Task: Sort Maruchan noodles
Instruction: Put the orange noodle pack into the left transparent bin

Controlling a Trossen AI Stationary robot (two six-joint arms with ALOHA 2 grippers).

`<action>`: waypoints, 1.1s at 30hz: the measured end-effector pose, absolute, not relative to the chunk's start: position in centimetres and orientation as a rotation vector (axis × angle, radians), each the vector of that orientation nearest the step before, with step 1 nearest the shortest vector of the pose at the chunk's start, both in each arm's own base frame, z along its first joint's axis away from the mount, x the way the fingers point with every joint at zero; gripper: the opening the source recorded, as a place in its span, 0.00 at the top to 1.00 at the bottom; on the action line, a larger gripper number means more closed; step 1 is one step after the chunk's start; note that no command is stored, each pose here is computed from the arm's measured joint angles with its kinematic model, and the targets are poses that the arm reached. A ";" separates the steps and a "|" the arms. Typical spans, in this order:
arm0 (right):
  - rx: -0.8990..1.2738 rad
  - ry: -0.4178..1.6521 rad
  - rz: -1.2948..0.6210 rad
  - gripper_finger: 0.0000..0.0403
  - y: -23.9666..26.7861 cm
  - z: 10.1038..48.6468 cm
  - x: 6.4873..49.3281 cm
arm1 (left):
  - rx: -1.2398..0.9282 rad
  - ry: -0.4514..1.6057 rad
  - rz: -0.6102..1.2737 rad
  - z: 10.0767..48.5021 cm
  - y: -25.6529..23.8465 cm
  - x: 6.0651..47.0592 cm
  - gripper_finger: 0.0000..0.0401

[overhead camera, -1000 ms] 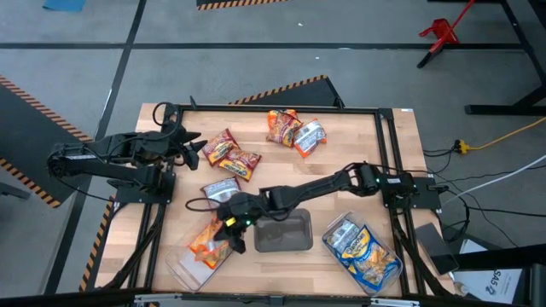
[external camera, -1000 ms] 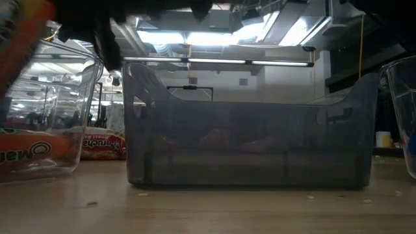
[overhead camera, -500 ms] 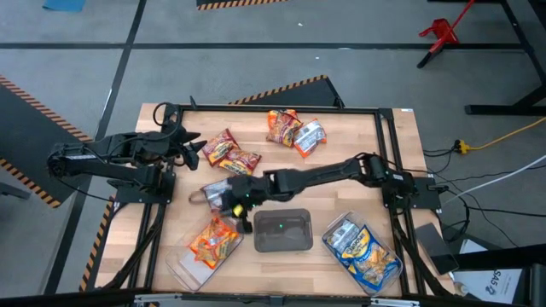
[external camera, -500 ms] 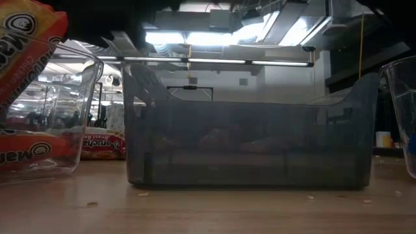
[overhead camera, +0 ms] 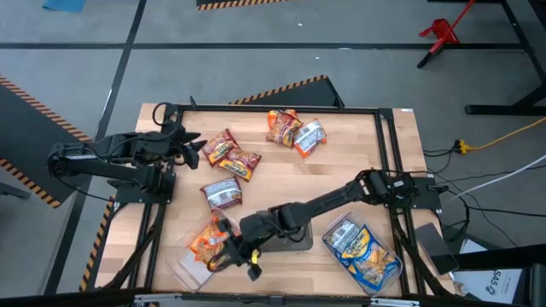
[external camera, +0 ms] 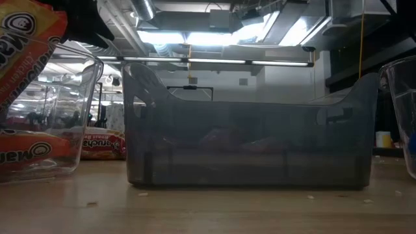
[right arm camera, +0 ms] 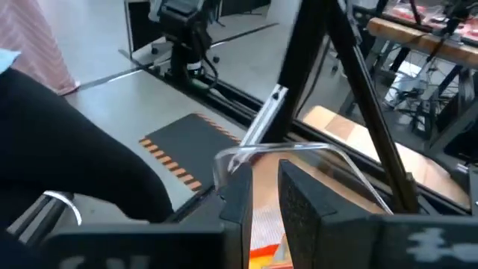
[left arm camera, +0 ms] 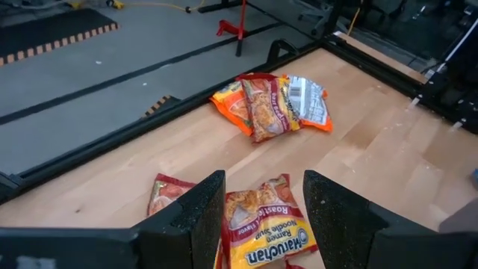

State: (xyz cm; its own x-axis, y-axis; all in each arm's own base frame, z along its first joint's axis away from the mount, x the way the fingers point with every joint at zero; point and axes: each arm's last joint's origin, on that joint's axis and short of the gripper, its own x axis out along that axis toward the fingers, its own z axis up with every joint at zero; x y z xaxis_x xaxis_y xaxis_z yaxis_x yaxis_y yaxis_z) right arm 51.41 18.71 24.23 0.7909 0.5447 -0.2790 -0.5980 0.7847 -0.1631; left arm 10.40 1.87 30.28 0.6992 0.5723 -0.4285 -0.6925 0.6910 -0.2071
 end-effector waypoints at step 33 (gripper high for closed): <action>-0.374 0.595 0.068 0.88 10.3 28.1 49.2 | -0.441 0.490 0.530 29.5 1.2 10.9 0.56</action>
